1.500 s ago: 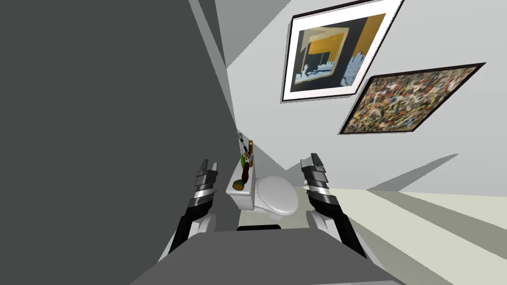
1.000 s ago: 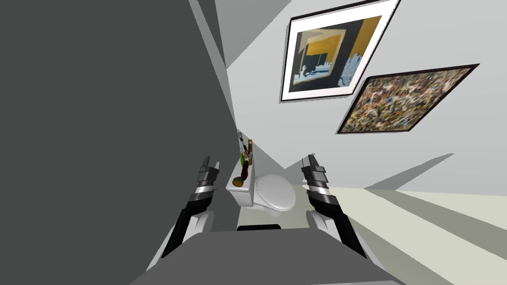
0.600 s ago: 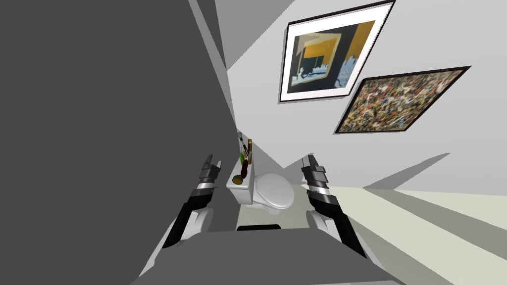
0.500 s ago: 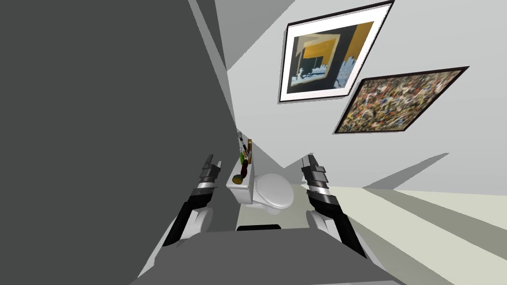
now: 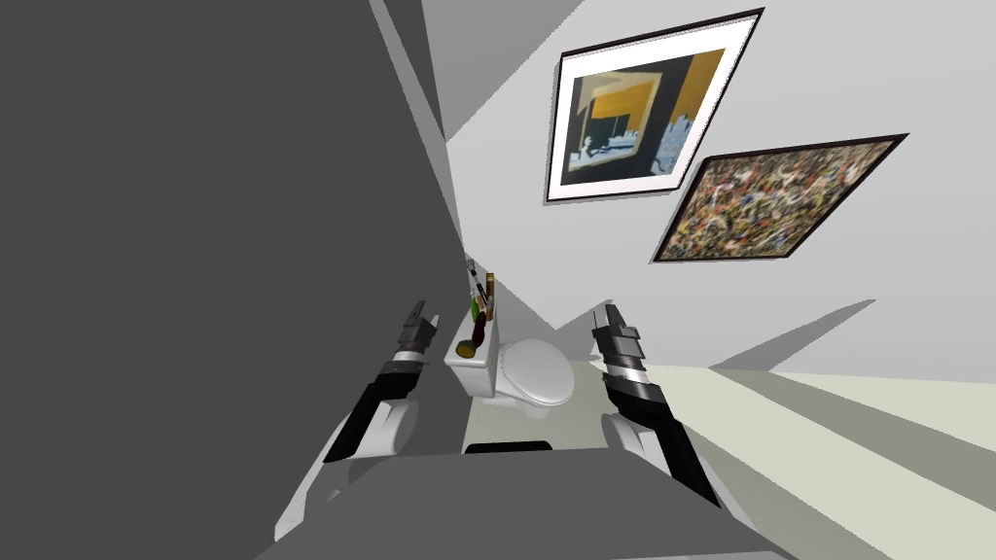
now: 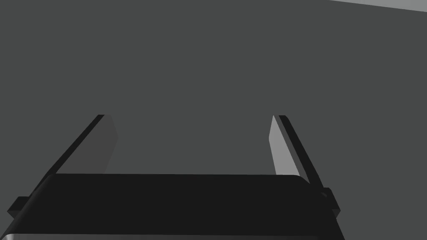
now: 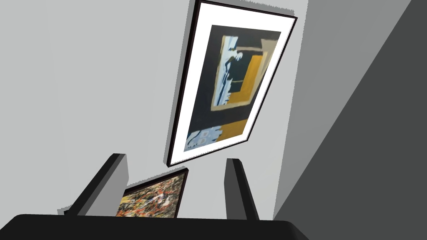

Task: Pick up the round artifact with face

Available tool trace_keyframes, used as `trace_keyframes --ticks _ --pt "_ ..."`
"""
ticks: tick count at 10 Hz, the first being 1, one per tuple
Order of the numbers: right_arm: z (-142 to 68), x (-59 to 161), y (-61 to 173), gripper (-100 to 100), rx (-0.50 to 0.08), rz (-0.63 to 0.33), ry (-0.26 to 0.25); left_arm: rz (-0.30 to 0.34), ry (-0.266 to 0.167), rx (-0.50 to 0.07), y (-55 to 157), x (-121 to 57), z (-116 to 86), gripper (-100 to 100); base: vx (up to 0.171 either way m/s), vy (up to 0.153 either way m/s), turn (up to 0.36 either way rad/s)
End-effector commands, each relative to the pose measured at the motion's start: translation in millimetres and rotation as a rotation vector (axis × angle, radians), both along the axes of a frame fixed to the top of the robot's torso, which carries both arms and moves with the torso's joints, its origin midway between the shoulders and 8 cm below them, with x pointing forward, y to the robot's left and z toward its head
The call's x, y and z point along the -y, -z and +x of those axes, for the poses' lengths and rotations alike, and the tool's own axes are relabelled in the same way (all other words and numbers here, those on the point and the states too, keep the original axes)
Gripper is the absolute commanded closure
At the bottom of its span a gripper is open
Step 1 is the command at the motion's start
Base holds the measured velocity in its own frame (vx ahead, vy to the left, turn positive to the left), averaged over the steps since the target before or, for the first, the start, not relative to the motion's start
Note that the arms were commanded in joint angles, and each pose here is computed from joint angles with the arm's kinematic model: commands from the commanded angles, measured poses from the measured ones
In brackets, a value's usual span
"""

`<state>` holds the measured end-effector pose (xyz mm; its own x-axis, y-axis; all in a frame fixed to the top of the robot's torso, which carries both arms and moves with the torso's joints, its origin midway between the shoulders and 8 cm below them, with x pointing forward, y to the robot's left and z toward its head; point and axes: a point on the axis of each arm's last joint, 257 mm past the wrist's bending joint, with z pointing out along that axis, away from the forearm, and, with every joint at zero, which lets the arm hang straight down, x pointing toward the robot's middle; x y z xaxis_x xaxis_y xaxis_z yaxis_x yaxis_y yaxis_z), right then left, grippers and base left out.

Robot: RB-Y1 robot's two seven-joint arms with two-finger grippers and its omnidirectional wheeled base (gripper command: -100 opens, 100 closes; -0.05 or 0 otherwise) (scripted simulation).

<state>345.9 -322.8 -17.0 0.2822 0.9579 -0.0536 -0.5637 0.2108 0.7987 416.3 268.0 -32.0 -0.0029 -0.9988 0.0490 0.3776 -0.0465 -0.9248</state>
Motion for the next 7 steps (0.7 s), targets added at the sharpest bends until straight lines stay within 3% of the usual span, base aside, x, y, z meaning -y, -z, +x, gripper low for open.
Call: trace_keyframes --ticks 1,7 --pt "0 0 0 0 0.000 0.000 0.000 -0.001 0.005 -0.036 6 0.4 5 -100 -0.027 -0.023 0.000" --pt "0 0 0 0 0.000 0.000 0.000 0.001 0.026 -0.129 16 5.9 18 -100 -0.014 -0.011 0.000"
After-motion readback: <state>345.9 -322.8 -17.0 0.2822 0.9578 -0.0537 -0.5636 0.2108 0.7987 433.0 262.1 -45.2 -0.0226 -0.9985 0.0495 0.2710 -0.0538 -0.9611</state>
